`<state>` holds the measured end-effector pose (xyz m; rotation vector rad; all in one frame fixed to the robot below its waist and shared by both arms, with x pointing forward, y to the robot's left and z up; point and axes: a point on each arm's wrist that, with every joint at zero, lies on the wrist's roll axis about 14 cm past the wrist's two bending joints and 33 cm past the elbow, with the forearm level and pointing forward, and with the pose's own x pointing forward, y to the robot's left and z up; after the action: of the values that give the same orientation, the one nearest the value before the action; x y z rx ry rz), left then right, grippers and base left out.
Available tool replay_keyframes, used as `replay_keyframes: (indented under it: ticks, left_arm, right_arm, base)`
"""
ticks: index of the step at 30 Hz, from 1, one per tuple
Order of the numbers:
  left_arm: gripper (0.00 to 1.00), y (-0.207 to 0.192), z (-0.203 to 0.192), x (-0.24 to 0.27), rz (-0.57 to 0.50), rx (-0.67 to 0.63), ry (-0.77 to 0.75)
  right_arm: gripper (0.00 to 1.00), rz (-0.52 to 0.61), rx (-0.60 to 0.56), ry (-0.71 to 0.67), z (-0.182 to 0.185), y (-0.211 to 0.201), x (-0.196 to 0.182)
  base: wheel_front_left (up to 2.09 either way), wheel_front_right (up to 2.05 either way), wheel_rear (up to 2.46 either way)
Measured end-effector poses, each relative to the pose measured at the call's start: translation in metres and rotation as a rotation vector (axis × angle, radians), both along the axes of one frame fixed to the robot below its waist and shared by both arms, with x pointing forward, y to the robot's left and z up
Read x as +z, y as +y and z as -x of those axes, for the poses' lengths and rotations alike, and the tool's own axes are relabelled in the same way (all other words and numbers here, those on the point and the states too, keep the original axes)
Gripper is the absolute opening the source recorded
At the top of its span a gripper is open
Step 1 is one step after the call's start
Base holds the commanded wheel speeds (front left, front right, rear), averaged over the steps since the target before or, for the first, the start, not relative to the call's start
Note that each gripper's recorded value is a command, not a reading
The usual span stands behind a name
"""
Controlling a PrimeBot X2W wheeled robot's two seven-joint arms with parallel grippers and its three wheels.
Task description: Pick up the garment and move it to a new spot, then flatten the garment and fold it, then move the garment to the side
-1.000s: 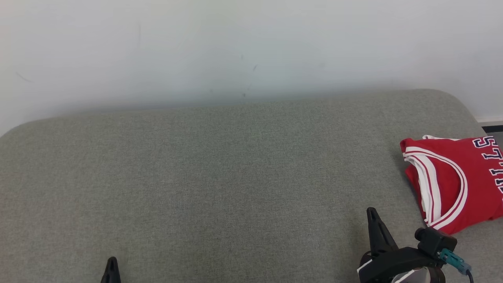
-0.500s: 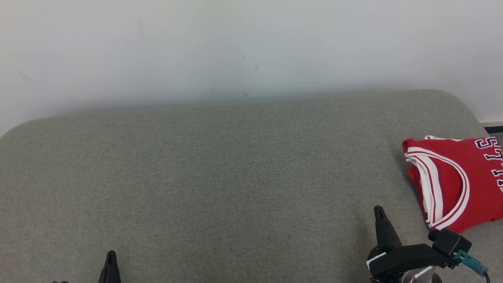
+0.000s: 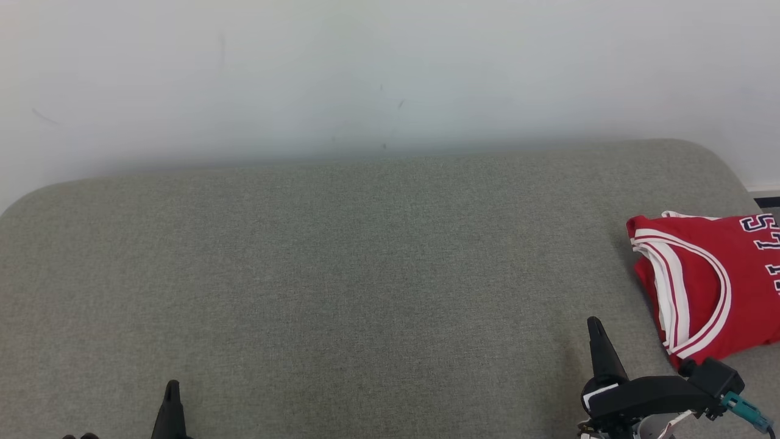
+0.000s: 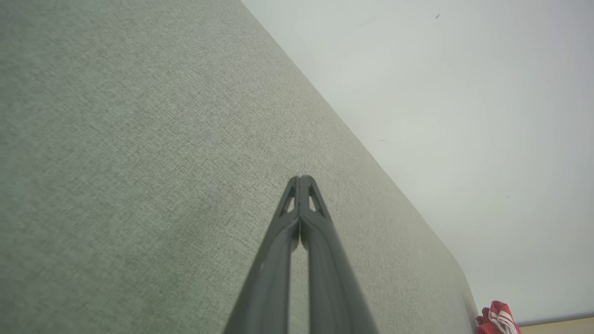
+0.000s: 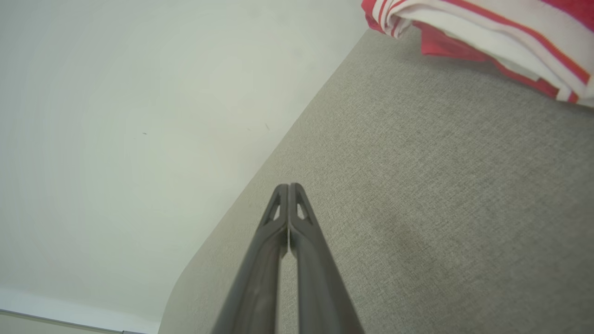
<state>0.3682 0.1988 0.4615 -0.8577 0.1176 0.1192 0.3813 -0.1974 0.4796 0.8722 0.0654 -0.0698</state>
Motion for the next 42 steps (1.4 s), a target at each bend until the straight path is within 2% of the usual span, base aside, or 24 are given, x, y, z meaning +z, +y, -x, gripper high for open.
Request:
replay_keyframes:
  ticks: [17,42]
  left_arm:
    - [0.0,-0.001,-0.006,0.008,0.207,0.012,-0.026]
    - [0.0,-0.001,-0.013,0.023,0.452,0.014,-0.08]
  right_arm:
    - [0.0,-0.199,-0.013,-0.014,-0.002,-0.002,0.006]
    - [0.0,-0.437,-0.014,-0.047,-0.005,-0.003,0.015]
  base:
    - [0.0,0.0,0.0]
    - [0.0,0.0,0.0]
